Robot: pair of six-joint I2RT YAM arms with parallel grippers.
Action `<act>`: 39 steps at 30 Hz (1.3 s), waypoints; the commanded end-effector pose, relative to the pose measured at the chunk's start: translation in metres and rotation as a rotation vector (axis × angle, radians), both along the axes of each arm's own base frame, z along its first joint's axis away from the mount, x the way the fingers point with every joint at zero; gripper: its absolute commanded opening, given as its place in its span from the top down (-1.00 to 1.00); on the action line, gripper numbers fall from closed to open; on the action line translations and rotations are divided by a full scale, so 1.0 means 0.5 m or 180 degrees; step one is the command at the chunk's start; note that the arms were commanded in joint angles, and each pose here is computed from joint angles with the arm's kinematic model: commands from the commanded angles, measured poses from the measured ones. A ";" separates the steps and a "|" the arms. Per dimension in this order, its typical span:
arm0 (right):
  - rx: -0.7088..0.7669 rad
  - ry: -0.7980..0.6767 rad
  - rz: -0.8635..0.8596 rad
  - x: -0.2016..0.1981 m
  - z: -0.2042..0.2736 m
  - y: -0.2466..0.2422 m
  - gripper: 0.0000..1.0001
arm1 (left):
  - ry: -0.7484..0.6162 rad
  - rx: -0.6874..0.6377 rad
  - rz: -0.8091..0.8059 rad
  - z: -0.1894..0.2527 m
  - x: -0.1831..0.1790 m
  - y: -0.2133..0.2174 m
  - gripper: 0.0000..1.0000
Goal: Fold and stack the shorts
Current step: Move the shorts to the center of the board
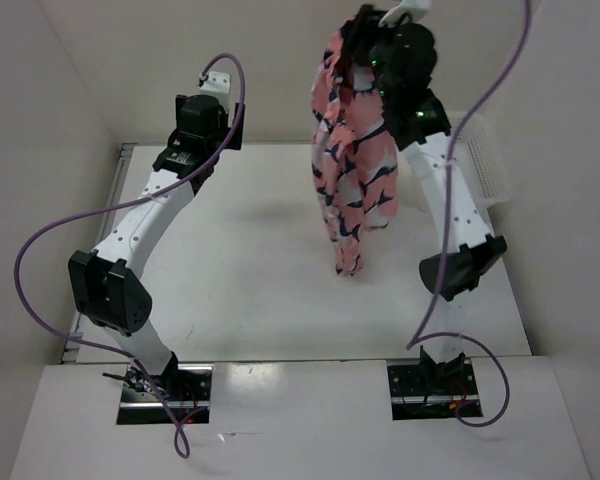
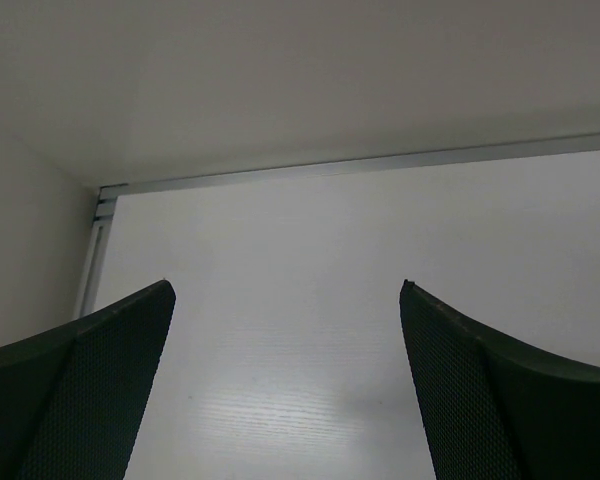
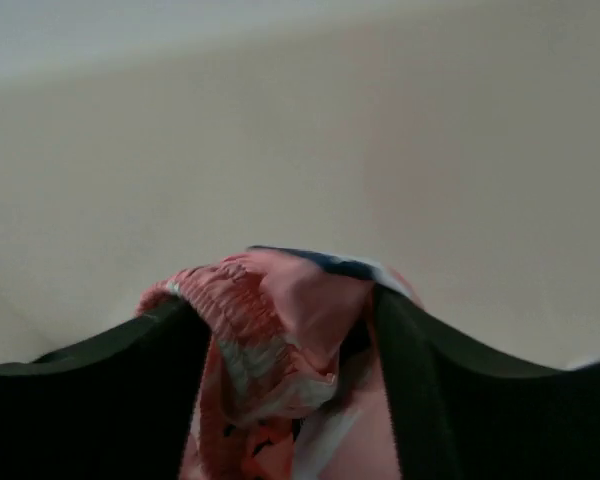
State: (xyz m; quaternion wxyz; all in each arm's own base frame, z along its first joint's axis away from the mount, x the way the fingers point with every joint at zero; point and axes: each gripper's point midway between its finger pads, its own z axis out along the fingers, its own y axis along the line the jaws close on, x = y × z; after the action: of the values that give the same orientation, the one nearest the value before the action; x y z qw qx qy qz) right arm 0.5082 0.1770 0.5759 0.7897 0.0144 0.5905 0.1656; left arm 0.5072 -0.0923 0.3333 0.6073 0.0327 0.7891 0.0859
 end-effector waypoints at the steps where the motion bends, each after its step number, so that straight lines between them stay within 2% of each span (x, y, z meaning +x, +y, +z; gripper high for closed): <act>1: -0.0145 0.0973 -0.0262 0.125 -0.267 0.017 -0.47 | -0.0212 -0.0004 0.0368 0.041 -0.009 0.080 -1.00; 2: -0.0216 0.1130 -0.0268 0.137 -0.313 0.022 -0.88 | -0.0143 0.0005 0.0315 0.029 -0.018 0.077 -1.00; 3: -0.0288 0.1239 -0.0339 0.140 -0.344 0.015 -0.98 | 0.0015 0.0003 0.0132 0.010 -0.034 0.062 -1.00; 4: -0.0380 0.1437 -0.0347 0.150 -0.410 0.019 -0.98 | 0.0162 0.0005 0.0001 -0.013 -0.046 0.051 -1.00; 5: -0.0443 0.1489 -0.0395 0.152 -0.426 0.001 -0.98 | 0.0290 0.0003 -0.0144 -0.028 -0.065 0.033 -1.00; 7: -0.0544 0.1689 -0.0372 0.147 -0.472 -0.029 -0.98 | 0.0776 0.0049 -0.0390 -0.116 -0.112 0.007 -1.00; 9: -0.0619 0.1671 -0.0043 0.121 -0.459 -0.020 -0.98 | 0.1250 0.0065 -0.0679 -0.188 -0.177 -0.024 -1.00; 10: -0.0809 0.1766 0.0132 0.110 -0.496 -0.016 -0.98 | 0.1537 0.0101 -0.0765 -0.248 -0.209 -0.032 -1.00; 11: -0.0880 0.1769 0.0508 0.080 -0.495 0.015 -0.98 | 0.1737 0.0119 -0.0911 -0.273 -0.246 -0.051 -1.00; 12: -0.0931 0.1793 0.0666 0.066 -0.506 0.027 -0.95 | 0.1888 0.0103 -0.1042 -0.296 -0.269 -0.067 -1.00; 13: -0.0934 0.2022 0.0790 0.052 -0.566 0.036 -0.93 | 0.2036 0.0001 -0.1308 -0.313 -0.296 -0.102 -1.00; 14: -0.0899 0.2057 0.0899 0.038 -0.571 0.045 -0.90 | 0.2213 -0.0030 -0.1459 -0.338 -0.326 -0.119 -1.00; 16: -0.0905 0.2252 0.0869 0.030 -0.624 0.039 -0.79 | 0.2378 -0.0127 -0.1851 -0.360 -0.368 -0.179 -1.00; 18: -0.0986 0.2388 0.0610 0.034 -0.669 0.009 -0.71 | 0.2510 -0.0148 -0.2002 -0.395 -0.385 -0.204 -1.00; 23: -0.1659 0.2640 0.0305 0.004 -0.790 -0.061 -0.74 | 0.2518 -0.0054 -0.1917 -0.457 -0.335 -0.222 -1.00; 24: -0.1835 0.2823 0.0325 -0.018 -0.853 -0.085 -0.79 | 0.2558 -0.0069 -0.1940 -0.465 -0.332 -0.228 -1.00; 25: -0.1923 0.2856 0.0349 -0.037 -0.863 -0.092 -0.95 | 0.2623 -0.0080 -0.1958 -0.489 -0.323 -0.237 -1.00; 29: -0.2479 0.3282 0.0416 -0.133 -0.994 -0.147 -0.98 | 0.2389 0.0075 -0.1727 -0.518 -0.228 -0.249 -1.00; 31: -0.2620 0.3313 0.0410 -0.147 -1.009 -0.167 -0.98 | 0.2271 0.0086 -0.1736 -0.514 -0.191 -0.273 -1.00; 34: -0.2718 0.3374 0.0498 -0.177 -1.028 -0.174 -0.98 | 0.2252 -0.0014 -0.1921 -0.511 -0.190 -0.306 -1.00; 37: -0.2992 0.3505 0.0843 -0.224 -1.074 -0.177 -0.84 | 0.2306 -0.0191 -0.2187 -0.513 -0.206 -0.337 -1.00; 38: -0.3071 0.3589 0.1111 -0.253 -1.105 -0.169 -0.70 | 0.2334 -0.0214 -0.2265 -0.524 -0.214 -0.350 -0.96; 39: -0.3178 0.3686 0.1274 -0.276 -1.124 -0.172 -0.58 | 0.2374 -0.0261 -0.2334 -0.533 -0.225 -0.355 -0.83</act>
State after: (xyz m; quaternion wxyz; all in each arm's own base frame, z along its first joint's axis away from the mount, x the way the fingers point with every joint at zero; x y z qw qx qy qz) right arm 0.3951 0.0922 0.0309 0.2657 -0.2916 0.9182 -0.0340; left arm 0.3956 -0.2419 0.0602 0.2639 0.2901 0.9112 -0.1262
